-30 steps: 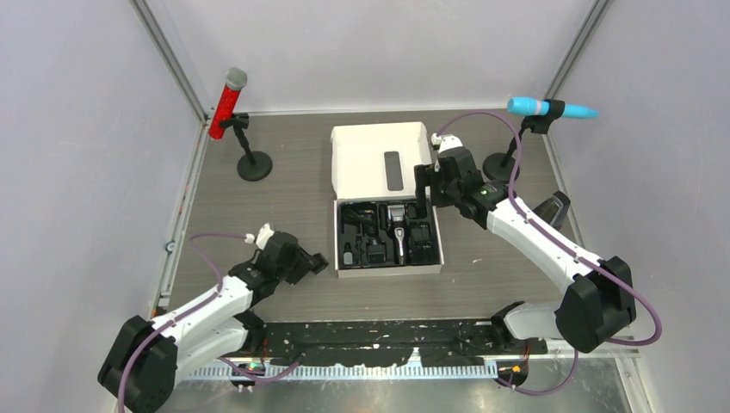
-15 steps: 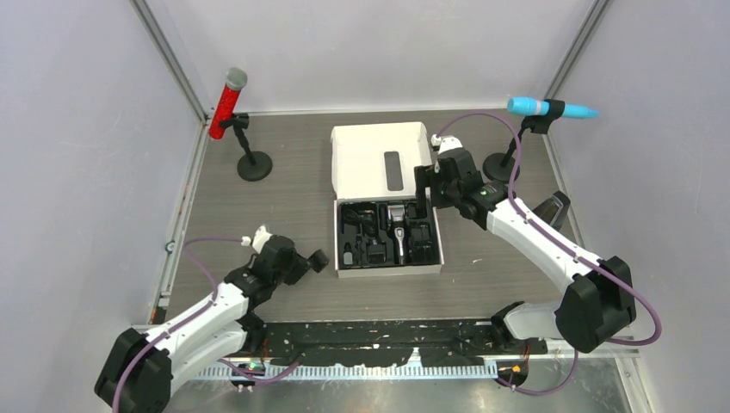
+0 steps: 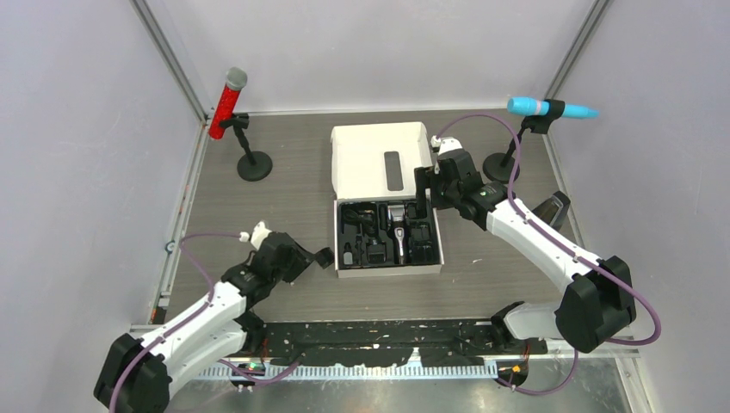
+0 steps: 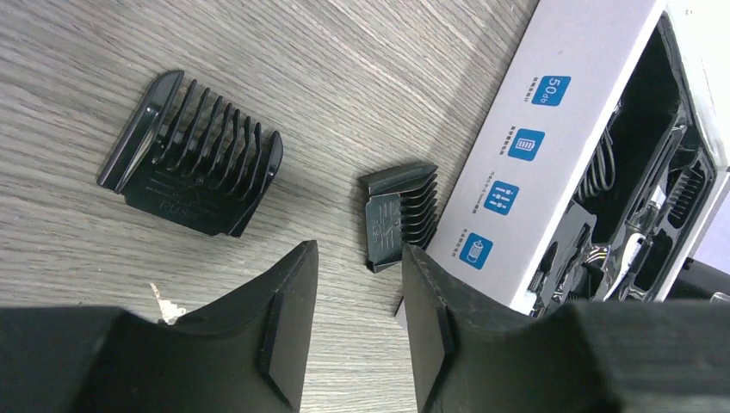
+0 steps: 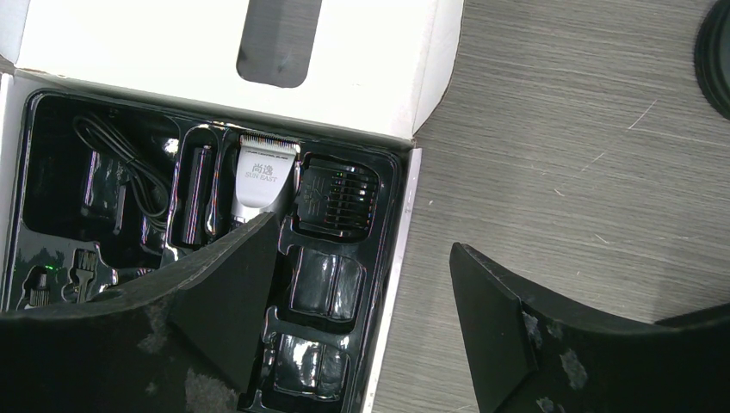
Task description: Sort the hair-cutting tools
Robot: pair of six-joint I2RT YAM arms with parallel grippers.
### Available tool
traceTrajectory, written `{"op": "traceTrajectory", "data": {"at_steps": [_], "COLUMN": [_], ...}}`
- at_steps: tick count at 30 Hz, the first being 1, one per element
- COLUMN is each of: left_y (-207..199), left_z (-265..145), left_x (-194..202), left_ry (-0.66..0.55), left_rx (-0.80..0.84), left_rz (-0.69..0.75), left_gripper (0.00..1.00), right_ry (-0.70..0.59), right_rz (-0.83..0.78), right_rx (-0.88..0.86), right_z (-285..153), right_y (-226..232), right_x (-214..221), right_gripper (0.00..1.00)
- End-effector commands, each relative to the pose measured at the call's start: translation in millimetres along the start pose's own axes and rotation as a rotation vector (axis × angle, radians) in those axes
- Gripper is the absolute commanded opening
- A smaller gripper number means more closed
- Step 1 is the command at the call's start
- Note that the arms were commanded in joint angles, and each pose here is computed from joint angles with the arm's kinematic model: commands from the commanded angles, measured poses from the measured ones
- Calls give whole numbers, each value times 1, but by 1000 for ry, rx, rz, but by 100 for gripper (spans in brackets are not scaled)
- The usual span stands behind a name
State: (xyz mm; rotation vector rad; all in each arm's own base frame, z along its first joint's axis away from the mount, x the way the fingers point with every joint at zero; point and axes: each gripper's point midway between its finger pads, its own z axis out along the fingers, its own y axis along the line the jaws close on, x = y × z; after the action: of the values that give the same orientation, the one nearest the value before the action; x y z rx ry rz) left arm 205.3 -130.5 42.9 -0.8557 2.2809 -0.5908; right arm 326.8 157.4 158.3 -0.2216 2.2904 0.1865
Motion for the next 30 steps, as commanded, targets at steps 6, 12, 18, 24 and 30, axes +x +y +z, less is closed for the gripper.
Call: {"op": "traceTrajectory", "data": {"at_steps": [6, 12, 18, 24, 30], "left_y": [-26, -35, -32, -28, -22], "left_z": [11, 15, 19, 22, 23], "left_x": [-1, 1, 4, 8, 12], "left_ry": [20, 45, 60, 89, 125], "left_rx": [63, 69, 36, -23, -85], "left_rz": [8, 26, 17, 19, 45], "left_gripper": [49, 54, 55, 55, 54], "right_ry": [-56, -49, -53, -53, -50], "right_rz": [-5, -9, -9, -12, -16], "right_rx": [-16, -15, -16, -15, -11], "right_z": [-6, -5, -7, -6, -5], "right_y": [2, 2, 2, 2, 1], "right_x": [-13, -11, -12, -12, -12], "right_gripper": [81, 81, 81, 81, 81]}}
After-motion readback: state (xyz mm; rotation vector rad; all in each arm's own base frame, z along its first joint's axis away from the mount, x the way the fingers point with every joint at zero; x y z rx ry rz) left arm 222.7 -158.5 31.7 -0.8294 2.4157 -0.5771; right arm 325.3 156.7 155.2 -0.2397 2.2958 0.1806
